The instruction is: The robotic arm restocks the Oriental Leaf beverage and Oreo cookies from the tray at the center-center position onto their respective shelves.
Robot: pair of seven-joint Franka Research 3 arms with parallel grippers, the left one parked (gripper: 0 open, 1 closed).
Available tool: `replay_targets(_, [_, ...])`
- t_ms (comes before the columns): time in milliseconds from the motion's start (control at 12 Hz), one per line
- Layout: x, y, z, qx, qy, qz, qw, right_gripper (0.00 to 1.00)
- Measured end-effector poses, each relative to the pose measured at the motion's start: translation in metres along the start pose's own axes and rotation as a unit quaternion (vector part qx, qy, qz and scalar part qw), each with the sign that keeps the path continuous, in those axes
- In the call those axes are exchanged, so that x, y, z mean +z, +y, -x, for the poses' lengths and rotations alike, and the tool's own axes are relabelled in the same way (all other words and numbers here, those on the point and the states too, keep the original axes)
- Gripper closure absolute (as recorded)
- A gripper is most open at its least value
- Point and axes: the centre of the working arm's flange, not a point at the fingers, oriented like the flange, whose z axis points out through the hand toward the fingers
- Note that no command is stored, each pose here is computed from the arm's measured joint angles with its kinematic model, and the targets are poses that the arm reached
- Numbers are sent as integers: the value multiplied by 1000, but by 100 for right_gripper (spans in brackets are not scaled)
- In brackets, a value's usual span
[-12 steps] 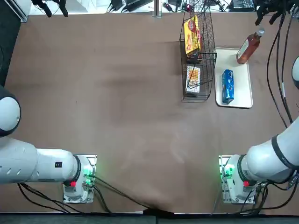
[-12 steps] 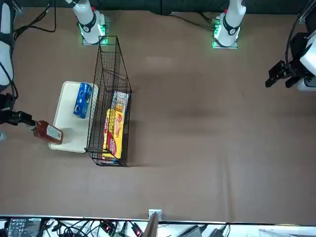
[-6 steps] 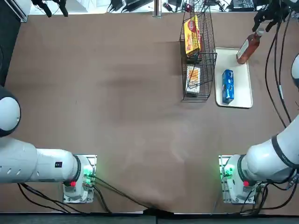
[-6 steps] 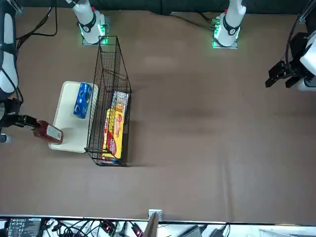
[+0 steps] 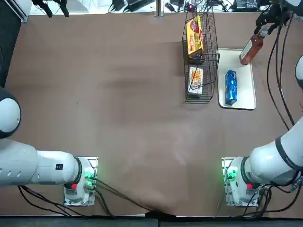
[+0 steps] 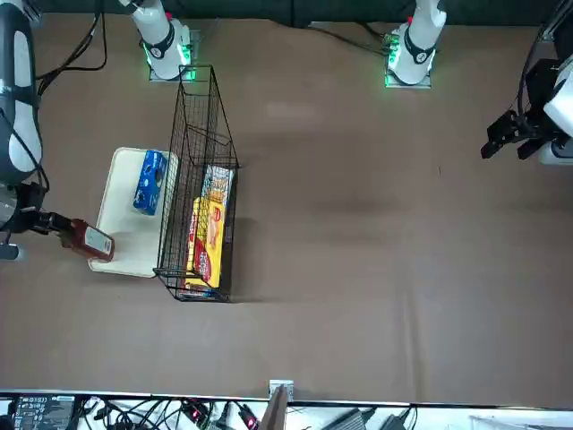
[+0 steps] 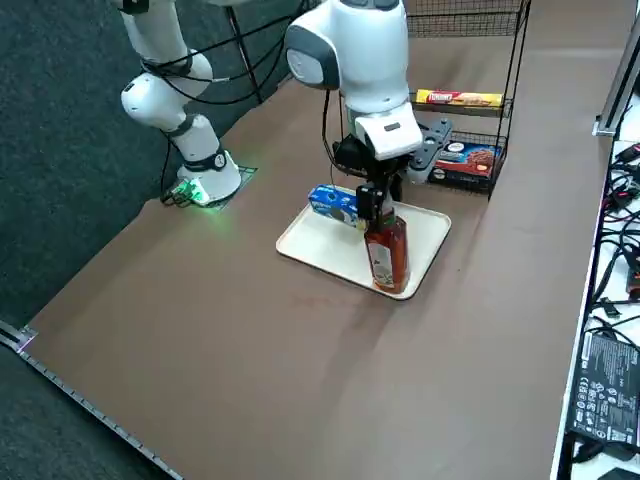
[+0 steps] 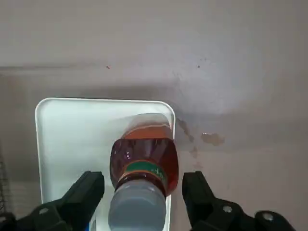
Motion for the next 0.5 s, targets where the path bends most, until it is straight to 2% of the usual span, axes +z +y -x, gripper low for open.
replay_targets(500, [16,0,5,1,-3,0,1000,1])
